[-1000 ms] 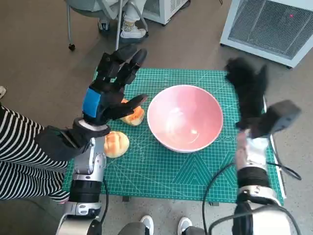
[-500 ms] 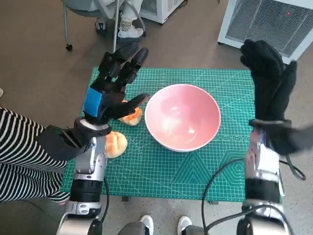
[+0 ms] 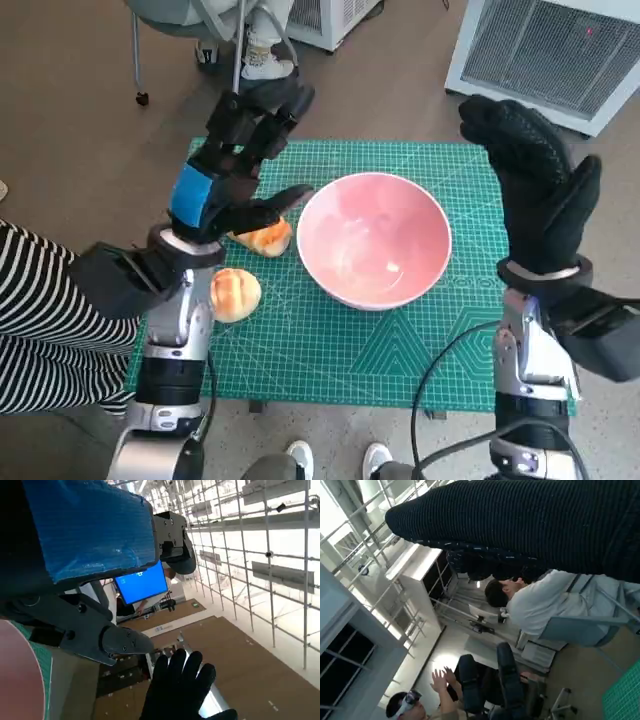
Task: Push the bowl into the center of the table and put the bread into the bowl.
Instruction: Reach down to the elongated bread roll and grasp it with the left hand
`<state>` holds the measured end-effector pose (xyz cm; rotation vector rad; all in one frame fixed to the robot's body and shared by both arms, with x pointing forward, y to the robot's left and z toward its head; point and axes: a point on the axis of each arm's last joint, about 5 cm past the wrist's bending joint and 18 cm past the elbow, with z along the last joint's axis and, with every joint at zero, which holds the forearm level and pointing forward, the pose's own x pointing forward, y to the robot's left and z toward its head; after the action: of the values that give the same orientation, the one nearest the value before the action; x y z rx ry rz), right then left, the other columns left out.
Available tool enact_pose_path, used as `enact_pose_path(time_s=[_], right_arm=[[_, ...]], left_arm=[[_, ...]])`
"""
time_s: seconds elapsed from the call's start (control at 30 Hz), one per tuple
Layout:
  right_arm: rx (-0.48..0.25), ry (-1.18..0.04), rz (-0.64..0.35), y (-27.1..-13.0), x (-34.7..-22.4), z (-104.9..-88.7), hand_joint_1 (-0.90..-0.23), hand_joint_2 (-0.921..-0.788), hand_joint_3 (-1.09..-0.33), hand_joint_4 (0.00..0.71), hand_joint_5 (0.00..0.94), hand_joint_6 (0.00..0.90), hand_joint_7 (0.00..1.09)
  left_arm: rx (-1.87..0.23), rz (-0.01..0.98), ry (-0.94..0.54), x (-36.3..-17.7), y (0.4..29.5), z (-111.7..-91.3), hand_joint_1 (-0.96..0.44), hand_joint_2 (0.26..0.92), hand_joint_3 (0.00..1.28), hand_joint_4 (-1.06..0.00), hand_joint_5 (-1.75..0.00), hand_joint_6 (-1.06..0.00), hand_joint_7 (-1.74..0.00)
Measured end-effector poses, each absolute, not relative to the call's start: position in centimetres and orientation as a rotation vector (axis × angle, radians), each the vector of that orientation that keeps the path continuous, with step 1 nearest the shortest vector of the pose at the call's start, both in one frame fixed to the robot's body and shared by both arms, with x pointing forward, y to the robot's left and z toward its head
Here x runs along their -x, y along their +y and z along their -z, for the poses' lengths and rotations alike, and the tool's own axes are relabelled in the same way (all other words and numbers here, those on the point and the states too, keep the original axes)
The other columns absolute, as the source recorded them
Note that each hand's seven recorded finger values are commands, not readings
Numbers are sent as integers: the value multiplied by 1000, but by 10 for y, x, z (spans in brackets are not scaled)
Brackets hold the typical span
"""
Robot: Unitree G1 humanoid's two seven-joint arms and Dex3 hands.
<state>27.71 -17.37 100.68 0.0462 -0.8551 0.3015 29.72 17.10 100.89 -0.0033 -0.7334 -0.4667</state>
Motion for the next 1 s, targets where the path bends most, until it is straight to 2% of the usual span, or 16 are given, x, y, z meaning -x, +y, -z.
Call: enact_pose_path(time_s=[0.2, 0.37, 0.53, 0.67, 0.8, 1.0], right_arm=[[-23, -883, -317, -172, -272, -1011, -709, -921, -710, 188, 11, 159, 300], [-15, -882, -320, -172, -271, -1011, -705, -921, -711, 189, 11, 156, 305], [-15, -877, -320, -172, -270, -1009, -703, -921, -711, 190, 10, 158, 312], [-16, -875, -317, -172, -271, -1009, -698, -921, -715, 195, 11, 161, 321], [-18, -871, -315, -172, -271, -1008, -697, -921, -715, 196, 11, 160, 325], [-25, -869, -306, -172, -271, -1008, -696, -921, -715, 198, 10, 161, 332]], left_arm=[[-98, 460, -738, -303, 189, -1020, -181, 914, 197, -228, -1, 1, -724], [-210, 437, -755, -307, 202, -1028, -122, 889, 141, -219, -1, 0, -729], [-408, 416, -711, -309, 217, -1035, -38, 870, 68, -204, 0, -52, -629], [-543, 396, -648, -311, 230, -1041, 68, 847, 29, -201, -1, -178, -488], [-654, 386, -583, -313, 241, -1050, 115, 833, 15, -202, -1, -274, -364], [-797, 387, -500, -317, 251, -1061, 104, 805, 2, -226, -2, -395, -196]])
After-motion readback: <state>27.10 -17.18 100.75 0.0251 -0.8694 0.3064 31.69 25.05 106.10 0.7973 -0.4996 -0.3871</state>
